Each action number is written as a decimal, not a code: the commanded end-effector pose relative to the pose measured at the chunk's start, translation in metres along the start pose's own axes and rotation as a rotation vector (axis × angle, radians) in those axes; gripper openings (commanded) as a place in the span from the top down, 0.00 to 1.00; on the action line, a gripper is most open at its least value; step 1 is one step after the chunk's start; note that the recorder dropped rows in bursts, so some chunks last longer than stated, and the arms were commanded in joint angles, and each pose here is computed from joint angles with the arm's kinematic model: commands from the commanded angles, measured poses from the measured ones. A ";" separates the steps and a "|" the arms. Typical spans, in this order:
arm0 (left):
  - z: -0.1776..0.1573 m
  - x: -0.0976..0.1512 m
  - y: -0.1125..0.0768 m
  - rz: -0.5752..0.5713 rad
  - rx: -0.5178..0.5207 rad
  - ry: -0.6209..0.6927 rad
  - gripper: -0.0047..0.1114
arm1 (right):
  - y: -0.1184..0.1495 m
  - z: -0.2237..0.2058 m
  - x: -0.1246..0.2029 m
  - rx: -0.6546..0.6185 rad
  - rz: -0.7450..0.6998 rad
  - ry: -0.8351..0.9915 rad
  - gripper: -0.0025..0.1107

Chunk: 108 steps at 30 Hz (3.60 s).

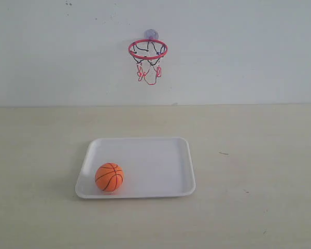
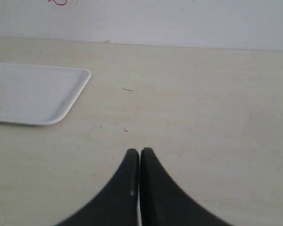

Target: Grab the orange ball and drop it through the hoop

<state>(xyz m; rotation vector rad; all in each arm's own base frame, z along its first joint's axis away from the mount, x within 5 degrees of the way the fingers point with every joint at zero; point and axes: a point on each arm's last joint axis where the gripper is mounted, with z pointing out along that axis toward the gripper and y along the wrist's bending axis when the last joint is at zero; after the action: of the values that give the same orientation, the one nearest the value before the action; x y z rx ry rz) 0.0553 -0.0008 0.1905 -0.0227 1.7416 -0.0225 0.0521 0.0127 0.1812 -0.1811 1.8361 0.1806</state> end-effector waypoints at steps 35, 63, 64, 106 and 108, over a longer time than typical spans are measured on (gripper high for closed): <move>0.000 0.000 0.000 -0.005 -0.001 -0.004 0.92 | -0.001 -0.021 -0.058 0.023 -0.018 -0.689 0.98; 0.000 0.000 0.000 -0.005 -0.001 -0.004 0.92 | 0.006 0.075 -0.162 -0.035 -0.049 0.182 0.98; 0.000 0.000 0.000 -0.005 -0.001 -0.004 0.92 | 0.008 0.081 -0.160 -0.045 0.056 0.198 0.98; 0.000 0.000 0.000 -0.005 -0.001 -0.004 0.92 | 0.170 0.316 -0.155 -0.632 -0.666 0.798 0.82; 0.000 0.000 0.000 -0.005 -0.001 -0.004 0.92 | 0.188 0.312 -0.154 -0.646 -0.669 0.758 0.66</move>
<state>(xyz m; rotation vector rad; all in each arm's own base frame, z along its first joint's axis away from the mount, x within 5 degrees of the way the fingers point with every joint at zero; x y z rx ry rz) 0.0553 -0.0008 0.1905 -0.0227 1.7416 -0.0225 0.3515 0.2530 0.2476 -1.4374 2.3279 0.2904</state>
